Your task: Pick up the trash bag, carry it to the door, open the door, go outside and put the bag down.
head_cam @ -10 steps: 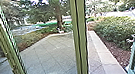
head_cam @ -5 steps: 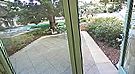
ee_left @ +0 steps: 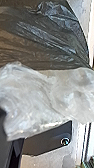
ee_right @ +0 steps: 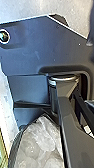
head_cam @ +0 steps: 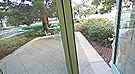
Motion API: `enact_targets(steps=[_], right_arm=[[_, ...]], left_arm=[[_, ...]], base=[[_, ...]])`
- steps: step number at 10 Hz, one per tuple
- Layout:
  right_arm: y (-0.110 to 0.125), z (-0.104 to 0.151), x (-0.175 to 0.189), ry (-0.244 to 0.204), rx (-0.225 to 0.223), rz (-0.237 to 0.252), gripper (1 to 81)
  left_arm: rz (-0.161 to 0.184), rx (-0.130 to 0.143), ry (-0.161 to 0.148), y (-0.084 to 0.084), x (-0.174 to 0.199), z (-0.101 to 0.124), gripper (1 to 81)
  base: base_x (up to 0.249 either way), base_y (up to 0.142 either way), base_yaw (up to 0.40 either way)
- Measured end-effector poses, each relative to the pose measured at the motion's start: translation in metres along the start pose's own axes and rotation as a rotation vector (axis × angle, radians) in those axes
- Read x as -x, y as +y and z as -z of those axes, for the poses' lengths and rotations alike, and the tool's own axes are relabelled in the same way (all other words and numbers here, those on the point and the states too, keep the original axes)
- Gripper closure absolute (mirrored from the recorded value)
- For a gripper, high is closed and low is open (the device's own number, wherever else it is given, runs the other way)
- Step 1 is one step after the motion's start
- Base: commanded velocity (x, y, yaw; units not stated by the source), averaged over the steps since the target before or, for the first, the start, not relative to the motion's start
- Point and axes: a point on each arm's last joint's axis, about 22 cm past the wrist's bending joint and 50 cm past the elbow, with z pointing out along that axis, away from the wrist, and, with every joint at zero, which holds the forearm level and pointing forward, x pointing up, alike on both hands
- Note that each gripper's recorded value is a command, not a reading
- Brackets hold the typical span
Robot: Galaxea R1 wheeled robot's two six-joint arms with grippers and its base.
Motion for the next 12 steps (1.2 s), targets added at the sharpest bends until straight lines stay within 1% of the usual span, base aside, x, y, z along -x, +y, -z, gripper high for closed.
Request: enact_targets(steps=[1,4,12], right_arm=[[-0.0009,-0.0002,-0.0002,0.000,-0.001,0.001,1.0],[-0.0014,-0.0004,0.0014,-0.001,-0.002,0.000,1.0],[-0.0043,-0.0012,0.0014,-0.001,-0.005,0.002,1.0]], left_arm=[[0.000,0.000,0.000,0.0000,0.0003,0.0000,81.1],[-0.001,0.003,0.003,0.0025,-0.0025,-0.0006,81.1],[0.000,0.005,0.001,0.0043,-0.0011,-0.0011,81.1]], base=[[0.000,0.000,-0.113],[0.000,0.000,0.000],[0.000,0.000,0.000]])
